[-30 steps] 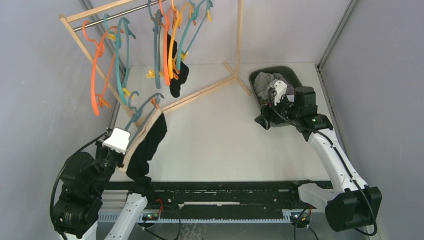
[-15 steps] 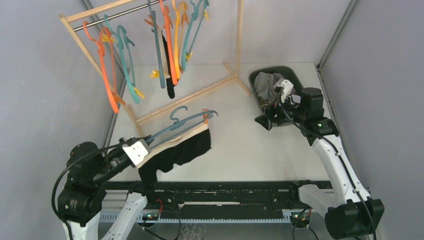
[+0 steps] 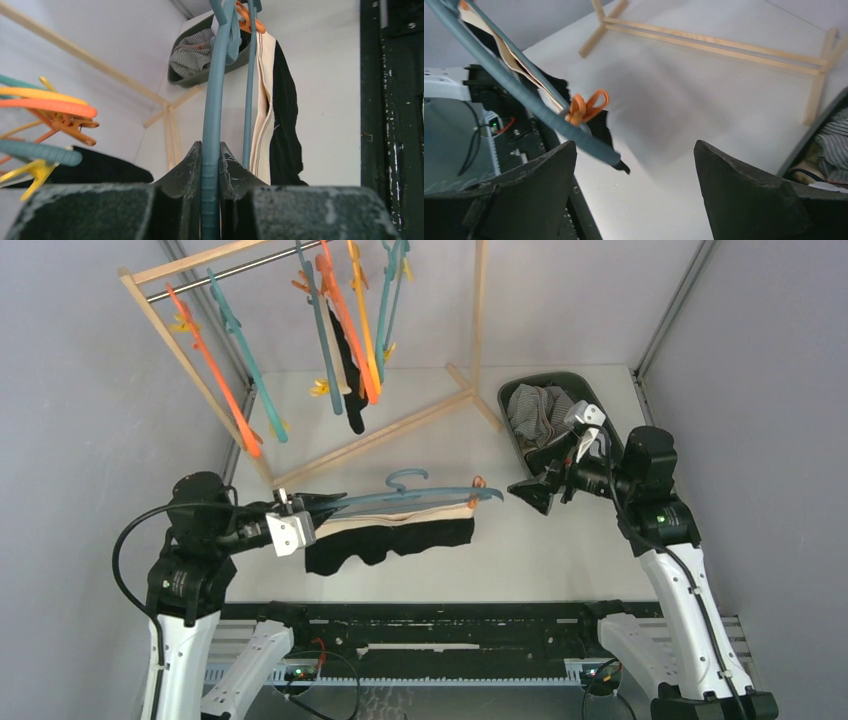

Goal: Remove the underwear clipped to the hanger
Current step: Remove the underwear from the hanger.

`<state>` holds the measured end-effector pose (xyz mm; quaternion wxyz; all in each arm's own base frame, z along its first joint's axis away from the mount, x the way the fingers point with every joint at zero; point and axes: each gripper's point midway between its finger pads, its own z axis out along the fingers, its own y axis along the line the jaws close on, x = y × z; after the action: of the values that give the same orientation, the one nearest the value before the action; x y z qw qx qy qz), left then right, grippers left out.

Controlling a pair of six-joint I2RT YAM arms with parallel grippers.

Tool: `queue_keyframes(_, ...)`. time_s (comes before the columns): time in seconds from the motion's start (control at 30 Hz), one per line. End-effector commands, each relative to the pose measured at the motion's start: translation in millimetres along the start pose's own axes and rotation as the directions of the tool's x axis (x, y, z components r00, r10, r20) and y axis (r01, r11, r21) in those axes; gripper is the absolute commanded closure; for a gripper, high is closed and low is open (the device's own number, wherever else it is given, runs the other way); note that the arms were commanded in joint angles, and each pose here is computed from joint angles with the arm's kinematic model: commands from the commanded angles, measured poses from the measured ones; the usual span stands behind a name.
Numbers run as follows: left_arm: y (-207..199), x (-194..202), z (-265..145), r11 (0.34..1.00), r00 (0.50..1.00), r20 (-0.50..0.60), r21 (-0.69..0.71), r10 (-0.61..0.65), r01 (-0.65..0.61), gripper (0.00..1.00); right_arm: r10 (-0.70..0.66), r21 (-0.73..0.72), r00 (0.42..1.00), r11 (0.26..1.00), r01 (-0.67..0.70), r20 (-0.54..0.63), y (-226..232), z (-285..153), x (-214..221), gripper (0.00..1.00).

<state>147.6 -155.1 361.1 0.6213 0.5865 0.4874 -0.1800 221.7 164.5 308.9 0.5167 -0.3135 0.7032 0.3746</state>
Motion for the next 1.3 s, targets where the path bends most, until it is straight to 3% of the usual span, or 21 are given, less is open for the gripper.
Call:
queue_keyframes(0.0, -7, -15, 10, 0.990, 0.982, 0.146, 0.067, 0.116, -0.127, 1.00, 0.020, -0.105, 0.999, 0.994, -0.014, 0.049, 29, -8, -23, 0.13)
queue_keyframes(0.13, -12, -10, 15, 0.984, 0.976, 0.174, 0.089, 0.134, -0.152, 1.00, 0.036, -0.152, 0.998, 0.988, -0.028, 0.047, 35, -8, -24, 0.13)
queue_keyframes(0.43, -22, 5, 19, 0.964, 0.958, 0.189, 0.113, 0.215, -0.239, 1.00, 0.120, -0.248, 0.986, 0.958, -0.146, -0.117, 47, 12, 14, 0.13)
queue_keyframes(0.77, -27, 4, 20, 0.949, 0.942, 0.214, 0.129, 0.257, -0.288, 1.00, 0.176, -0.356, 0.967, 0.905, -0.232, -0.182, 61, 21, 30, 0.15)
queue_keyframes(1.27, -30, 4, 20, 0.943, 0.936, 0.225, 0.132, 0.272, -0.305, 1.00, 0.189, -0.449, 0.958, 0.852, -0.270, -0.218, 70, 20, 41, 0.43)
